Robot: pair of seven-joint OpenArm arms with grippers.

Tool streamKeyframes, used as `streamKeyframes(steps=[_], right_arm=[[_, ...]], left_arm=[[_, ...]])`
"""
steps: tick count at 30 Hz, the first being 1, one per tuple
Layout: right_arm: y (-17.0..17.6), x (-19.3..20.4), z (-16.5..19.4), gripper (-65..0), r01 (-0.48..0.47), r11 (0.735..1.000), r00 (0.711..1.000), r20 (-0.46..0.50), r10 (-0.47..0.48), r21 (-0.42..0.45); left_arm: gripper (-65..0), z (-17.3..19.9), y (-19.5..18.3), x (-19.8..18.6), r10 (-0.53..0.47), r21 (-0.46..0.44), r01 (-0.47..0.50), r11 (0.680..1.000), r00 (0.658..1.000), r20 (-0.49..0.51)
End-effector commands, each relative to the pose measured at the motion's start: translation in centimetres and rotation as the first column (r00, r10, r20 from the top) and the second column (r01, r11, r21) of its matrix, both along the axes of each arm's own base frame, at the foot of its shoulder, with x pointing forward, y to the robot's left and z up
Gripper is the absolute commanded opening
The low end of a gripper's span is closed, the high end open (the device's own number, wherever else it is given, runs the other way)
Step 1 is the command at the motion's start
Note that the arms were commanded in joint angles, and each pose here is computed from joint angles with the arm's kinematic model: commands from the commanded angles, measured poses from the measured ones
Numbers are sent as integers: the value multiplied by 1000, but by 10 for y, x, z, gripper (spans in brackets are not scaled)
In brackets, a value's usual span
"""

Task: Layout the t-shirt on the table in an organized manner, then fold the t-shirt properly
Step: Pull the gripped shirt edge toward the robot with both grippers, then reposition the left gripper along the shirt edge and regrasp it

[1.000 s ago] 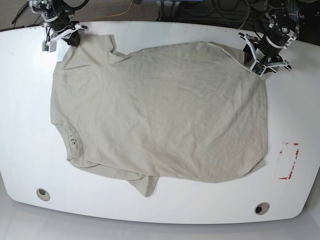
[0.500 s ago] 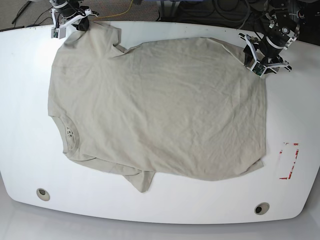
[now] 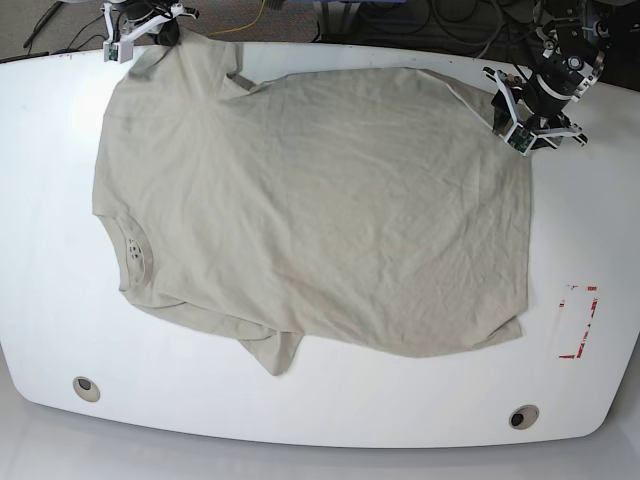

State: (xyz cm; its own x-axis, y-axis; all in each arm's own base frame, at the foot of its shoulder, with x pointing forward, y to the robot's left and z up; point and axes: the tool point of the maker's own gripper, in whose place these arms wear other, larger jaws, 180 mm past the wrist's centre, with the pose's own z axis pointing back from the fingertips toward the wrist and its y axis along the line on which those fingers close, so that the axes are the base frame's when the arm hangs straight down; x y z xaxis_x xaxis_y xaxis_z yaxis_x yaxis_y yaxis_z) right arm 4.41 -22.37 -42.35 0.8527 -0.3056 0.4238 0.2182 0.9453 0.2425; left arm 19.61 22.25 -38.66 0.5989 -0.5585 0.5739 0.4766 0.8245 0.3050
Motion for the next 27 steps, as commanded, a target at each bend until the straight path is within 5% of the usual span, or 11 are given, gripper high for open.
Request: streamKeyframes(steps=[1,14,20,27], right_arm=[[2,-10,2,-650,-2,1000,1000,-15,2,1],[2,-17,5,-645,-6,1000,1000,-28,5,-7],[2,-12,5,-506,-8,1000,1000,-19,8,-7],[2,-11,5,-417,-9,1000,1000,-15,9,-9]], left_arm=[[-383,10,3,6,-19,10,19,1000,999,37],[-380,15,3,13,-19,9,18,1000,998,57],[-367,19,3,19,-17,8,16,1000,997,74],[-175,29,2,35,-13,2,13,1000,993,119]])
